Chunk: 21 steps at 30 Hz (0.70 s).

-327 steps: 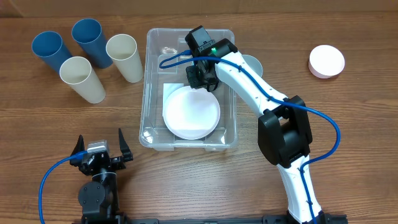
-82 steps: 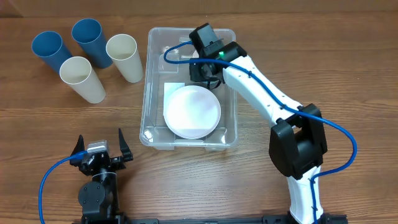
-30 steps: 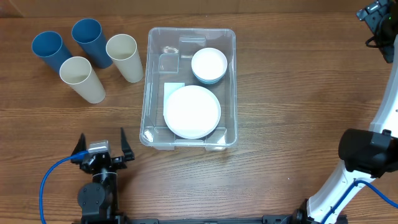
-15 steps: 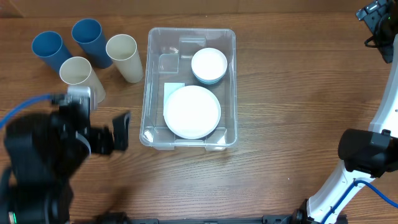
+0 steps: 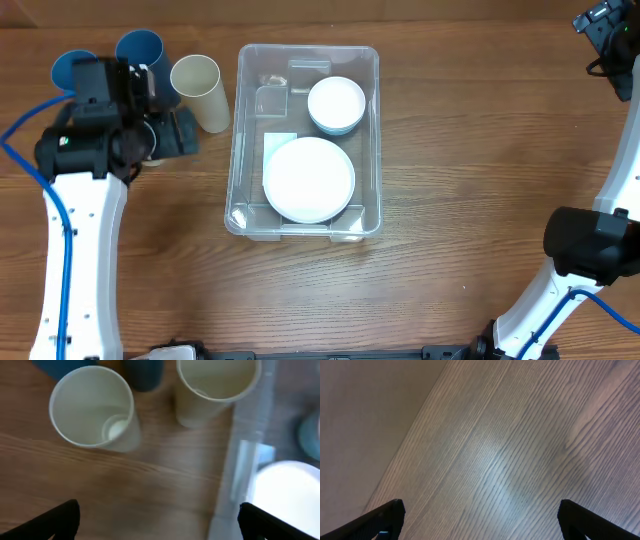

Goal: Pack container
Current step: 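Move the left gripper to the front beige cup and grasp it, then carry the beige cup into the bin's upper-left corner and release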

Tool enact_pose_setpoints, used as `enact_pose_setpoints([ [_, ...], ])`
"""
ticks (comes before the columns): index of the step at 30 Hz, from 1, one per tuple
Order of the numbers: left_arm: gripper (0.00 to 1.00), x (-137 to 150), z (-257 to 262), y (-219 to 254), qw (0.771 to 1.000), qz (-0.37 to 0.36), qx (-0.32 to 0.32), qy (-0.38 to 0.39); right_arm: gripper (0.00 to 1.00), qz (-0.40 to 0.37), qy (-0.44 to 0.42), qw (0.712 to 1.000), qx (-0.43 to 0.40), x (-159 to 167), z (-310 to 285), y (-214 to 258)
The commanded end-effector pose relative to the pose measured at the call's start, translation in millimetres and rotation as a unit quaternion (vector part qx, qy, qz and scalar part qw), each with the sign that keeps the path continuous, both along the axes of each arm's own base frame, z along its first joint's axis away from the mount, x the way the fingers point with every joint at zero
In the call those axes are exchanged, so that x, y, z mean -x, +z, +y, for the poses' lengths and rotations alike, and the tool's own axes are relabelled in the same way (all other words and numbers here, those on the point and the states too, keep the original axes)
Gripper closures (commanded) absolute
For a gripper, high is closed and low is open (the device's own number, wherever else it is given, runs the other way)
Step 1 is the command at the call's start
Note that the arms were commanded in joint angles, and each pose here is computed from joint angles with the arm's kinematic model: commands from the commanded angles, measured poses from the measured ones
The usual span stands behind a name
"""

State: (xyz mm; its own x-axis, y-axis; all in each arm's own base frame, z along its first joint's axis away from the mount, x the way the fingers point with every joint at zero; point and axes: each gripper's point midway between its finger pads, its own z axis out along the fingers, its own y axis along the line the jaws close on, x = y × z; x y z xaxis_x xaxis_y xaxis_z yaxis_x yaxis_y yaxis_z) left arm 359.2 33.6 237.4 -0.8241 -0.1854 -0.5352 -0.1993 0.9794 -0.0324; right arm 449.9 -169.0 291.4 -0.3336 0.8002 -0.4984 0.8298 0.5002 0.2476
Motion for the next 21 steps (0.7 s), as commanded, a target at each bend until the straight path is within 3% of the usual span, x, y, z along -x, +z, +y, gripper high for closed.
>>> enact_pose_setpoints([
  [1, 0.00, -24, 30, -1, 0.997, -0.015, -0.057, 0.055, 0.00, -0.013, -0.003, 1.000, 0.005, 1, 1, 9],
  [8, 0.00, -73, 43, -19, 0.988, -0.026, -0.151, -0.029, 0.00, -0.013, -0.003, 1.000, 0.005, 1, 1, 9],
  [14, 0.02, -86, 44, -55, 0.985, 0.012, -0.161, -0.056, 0.00, -0.013, -0.003, 1.000, 0.005, 1, 1, 9],
  [17, 0.16, -84, 44, -72, 0.985, 0.038, -0.157, -0.061, 0.00, -0.013, -0.003, 1.000, 0.005, 1, 1, 9],
  [20, 0.55, -81, 44, -84, 0.984, 0.058, -0.155, -0.064, 0.00, -0.013, -0.003, 1.000, 0.005, 1, 1, 9],
  [21, 0.64, -81, 44, -86, 0.984, 0.062, -0.154, -0.064, 0.00, -0.013, -0.003, 1.000, 0.005, 1, 1, 9],
])
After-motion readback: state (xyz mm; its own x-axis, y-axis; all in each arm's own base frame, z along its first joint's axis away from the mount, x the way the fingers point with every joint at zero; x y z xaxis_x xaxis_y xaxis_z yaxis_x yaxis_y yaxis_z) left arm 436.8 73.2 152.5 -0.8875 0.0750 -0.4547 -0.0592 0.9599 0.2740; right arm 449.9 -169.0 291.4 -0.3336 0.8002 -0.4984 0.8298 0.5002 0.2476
